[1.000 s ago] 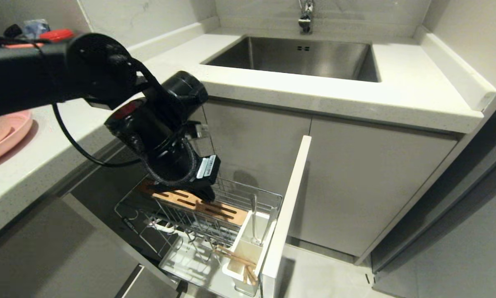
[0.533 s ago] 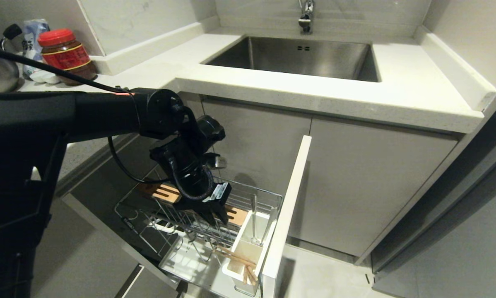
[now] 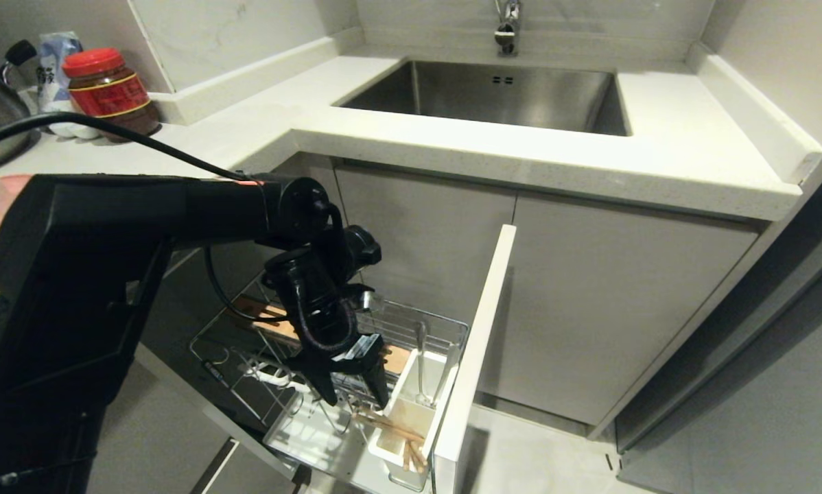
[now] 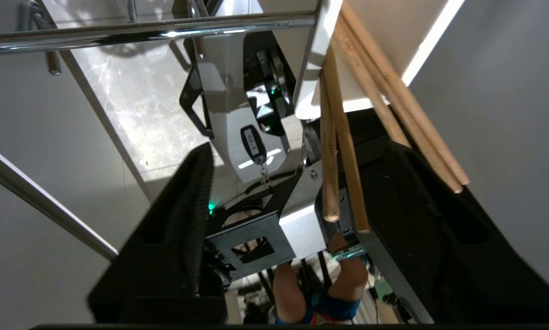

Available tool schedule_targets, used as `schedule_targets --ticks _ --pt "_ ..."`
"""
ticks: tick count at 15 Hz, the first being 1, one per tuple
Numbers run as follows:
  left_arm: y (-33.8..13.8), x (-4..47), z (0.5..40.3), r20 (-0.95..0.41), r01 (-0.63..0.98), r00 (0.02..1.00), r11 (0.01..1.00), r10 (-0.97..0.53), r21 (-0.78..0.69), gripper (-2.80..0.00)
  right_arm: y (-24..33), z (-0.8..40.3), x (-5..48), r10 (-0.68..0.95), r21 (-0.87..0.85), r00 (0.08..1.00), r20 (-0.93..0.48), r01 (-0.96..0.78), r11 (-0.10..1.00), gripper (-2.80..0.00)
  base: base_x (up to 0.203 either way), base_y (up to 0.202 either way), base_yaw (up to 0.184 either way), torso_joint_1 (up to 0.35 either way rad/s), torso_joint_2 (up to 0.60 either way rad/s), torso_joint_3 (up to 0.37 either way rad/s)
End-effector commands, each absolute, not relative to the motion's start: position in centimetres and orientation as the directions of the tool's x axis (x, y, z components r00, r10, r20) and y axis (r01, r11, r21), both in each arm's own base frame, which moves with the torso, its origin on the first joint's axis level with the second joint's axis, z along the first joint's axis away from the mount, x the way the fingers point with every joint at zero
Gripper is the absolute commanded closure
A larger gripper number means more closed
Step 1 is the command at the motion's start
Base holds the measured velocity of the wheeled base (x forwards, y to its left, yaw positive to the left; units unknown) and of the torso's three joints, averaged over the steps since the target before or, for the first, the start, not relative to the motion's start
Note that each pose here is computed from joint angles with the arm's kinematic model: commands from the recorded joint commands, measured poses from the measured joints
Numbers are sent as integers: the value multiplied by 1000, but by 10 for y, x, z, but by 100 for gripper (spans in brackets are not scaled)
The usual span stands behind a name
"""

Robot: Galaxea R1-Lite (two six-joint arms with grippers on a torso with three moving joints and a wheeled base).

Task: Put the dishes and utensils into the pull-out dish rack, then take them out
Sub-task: Take the chopsticks out of the cupboard

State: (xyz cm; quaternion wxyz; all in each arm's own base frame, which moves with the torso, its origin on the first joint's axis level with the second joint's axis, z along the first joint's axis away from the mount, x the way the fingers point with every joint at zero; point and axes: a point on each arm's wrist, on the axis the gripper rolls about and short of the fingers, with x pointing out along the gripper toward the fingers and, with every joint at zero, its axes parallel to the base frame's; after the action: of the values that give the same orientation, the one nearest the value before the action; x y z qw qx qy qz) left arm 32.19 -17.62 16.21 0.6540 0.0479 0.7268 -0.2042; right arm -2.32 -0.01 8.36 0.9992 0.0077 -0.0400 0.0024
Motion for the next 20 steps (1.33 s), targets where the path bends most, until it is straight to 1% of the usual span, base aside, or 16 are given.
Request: schedule_targets --ticks 1,7,16,17,20 --pt "-181 325 148 -967 332 -182 915 -178 -230 -280 0 76 -21 5 15 999 54 -5 1000 0 0 0 0 0 0 0" --pt "-196 326 125 -955 347 -250 906 -159 -241 -280 0 76 -21 5 15 999 54 -5 1000 0 0 0 0 0 0 0" --pt "-204 323 118 -950 358 -277 902 -143 -241 -280 0 76 -21 5 15 999 54 -5 1000 0 0 0 0 0 0 0" --pt "-204 323 118 -950 358 -277 902 -145 -242 0 0 76 -21 5 15 999 54 -5 1000 0 0 0 0 0 0 0" --pt "-205 322 119 -950 362 -275 900 -148 -245 0 0 76 -21 5 15 999 54 -5 1000 0 0 0 0 0 0 0"
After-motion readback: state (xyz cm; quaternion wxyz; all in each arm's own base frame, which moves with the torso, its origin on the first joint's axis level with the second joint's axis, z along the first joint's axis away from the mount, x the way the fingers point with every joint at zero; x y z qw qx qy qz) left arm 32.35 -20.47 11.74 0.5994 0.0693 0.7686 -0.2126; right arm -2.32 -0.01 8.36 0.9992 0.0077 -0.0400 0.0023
